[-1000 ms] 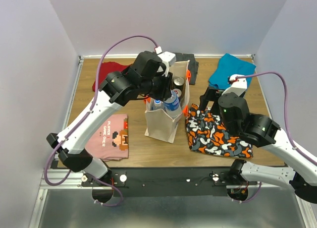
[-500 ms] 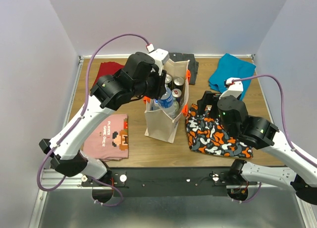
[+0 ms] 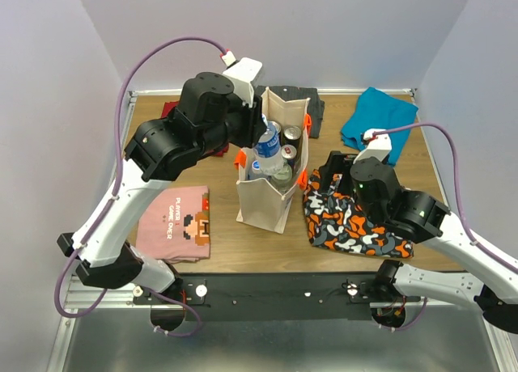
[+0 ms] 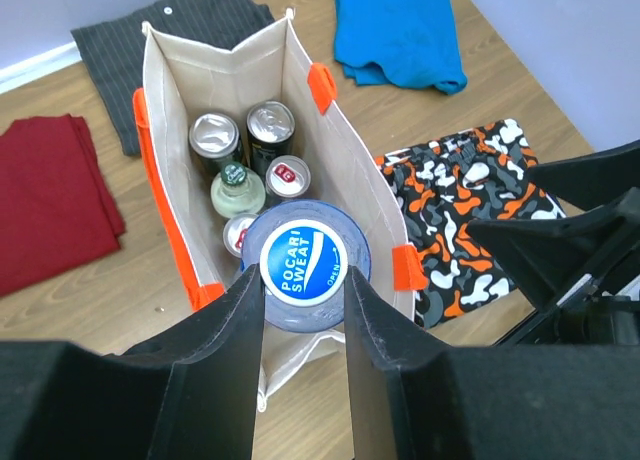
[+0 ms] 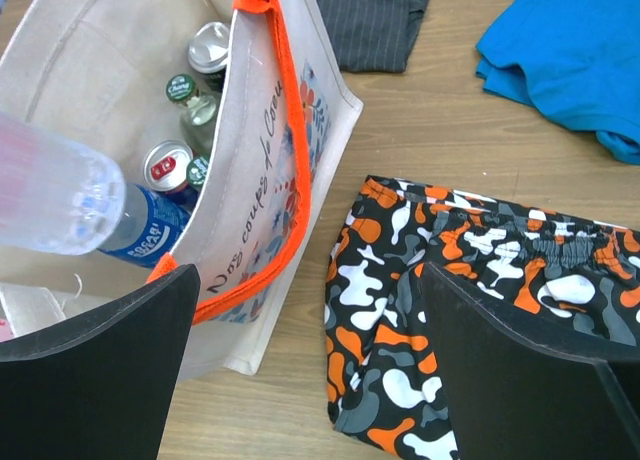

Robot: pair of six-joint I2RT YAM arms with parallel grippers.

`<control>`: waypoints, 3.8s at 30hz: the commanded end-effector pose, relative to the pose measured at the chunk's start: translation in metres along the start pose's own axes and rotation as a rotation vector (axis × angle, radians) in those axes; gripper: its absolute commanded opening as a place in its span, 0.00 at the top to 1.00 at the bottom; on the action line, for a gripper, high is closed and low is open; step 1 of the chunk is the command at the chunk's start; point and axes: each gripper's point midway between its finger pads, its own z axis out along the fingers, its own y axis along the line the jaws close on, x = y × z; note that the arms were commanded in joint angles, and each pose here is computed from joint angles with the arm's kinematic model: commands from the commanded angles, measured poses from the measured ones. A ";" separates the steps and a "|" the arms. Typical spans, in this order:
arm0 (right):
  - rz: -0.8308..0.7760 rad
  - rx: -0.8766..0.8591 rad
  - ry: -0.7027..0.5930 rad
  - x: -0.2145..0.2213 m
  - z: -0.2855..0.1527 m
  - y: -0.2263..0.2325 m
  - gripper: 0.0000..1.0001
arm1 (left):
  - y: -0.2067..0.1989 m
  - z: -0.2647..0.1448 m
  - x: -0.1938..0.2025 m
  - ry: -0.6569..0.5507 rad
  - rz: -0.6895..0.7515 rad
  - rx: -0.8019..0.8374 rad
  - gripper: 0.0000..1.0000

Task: Take the beverage out of the canvas bag
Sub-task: Take out the drink from the canvas bag, then place the drink at the center of the board.

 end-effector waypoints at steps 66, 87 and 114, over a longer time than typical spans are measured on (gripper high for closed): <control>-0.022 0.048 0.023 0.018 0.006 -0.009 0.00 | 0.187 0.045 0.004 -0.414 -0.098 -0.445 1.00; -0.056 0.132 0.027 0.020 0.011 -0.019 0.00 | 0.228 0.137 0.059 -0.342 -0.156 -0.417 1.00; -0.053 0.130 0.023 0.024 0.015 -0.018 0.00 | 0.224 0.161 0.097 -0.242 -0.164 -0.366 0.56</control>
